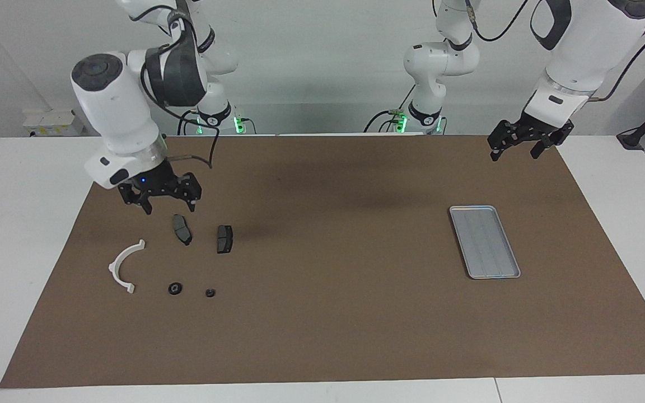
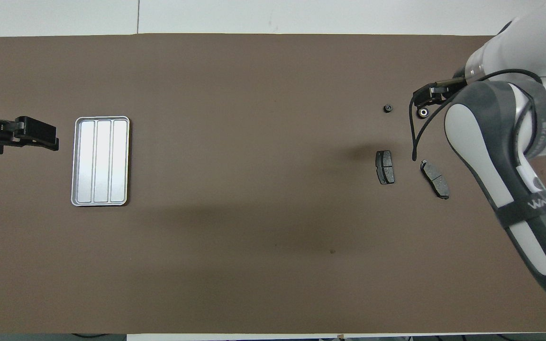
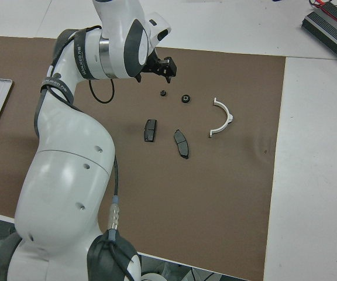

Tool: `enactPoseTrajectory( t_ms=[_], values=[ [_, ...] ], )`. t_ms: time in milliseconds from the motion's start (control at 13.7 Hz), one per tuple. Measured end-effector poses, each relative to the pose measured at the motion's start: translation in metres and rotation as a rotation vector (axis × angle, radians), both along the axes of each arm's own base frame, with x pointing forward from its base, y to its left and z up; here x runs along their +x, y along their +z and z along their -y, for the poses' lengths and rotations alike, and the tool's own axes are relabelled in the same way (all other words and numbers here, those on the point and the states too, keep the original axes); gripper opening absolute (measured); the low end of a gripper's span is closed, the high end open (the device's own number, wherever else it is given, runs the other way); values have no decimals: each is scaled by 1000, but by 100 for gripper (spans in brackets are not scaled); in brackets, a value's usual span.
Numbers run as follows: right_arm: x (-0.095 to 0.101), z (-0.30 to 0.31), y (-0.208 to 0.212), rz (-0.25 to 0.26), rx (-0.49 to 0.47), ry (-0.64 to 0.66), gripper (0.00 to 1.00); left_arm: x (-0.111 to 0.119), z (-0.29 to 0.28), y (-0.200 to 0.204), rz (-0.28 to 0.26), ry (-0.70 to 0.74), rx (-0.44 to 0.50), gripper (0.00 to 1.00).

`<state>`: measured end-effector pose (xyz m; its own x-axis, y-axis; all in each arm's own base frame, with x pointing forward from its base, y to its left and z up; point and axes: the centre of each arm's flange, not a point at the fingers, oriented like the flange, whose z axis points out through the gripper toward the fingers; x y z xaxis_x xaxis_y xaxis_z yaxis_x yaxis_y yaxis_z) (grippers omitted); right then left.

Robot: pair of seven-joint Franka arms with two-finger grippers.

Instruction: Place bearing gear from tray to pile

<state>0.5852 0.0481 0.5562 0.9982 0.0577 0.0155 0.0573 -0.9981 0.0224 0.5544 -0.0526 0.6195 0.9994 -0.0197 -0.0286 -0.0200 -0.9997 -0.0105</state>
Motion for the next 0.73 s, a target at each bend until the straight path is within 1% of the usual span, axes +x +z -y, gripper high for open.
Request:
enactPoseTrajectory(
  t_ms=[146, 219, 292, 438, 730],
  values=[
    [-40, 0, 41, -30, -6, 3, 100, -1, 0, 0, 0, -1, 0, 100],
    [-55, 0, 56, -38, -8, 3, 100, -1, 0, 0, 0, -1, 0, 100],
    [-66, 1, 66, -44, -9, 2, 100, -1, 0, 0, -1, -1, 0, 100],
    [-78, 2, 76, -55, -11, 1, 100, -1, 0, 0, -1, -1, 0, 100],
    [-81, 3, 75, -80, -14, 0, 100, -1, 0, 0, -1, -1, 0, 100]
  ],
)
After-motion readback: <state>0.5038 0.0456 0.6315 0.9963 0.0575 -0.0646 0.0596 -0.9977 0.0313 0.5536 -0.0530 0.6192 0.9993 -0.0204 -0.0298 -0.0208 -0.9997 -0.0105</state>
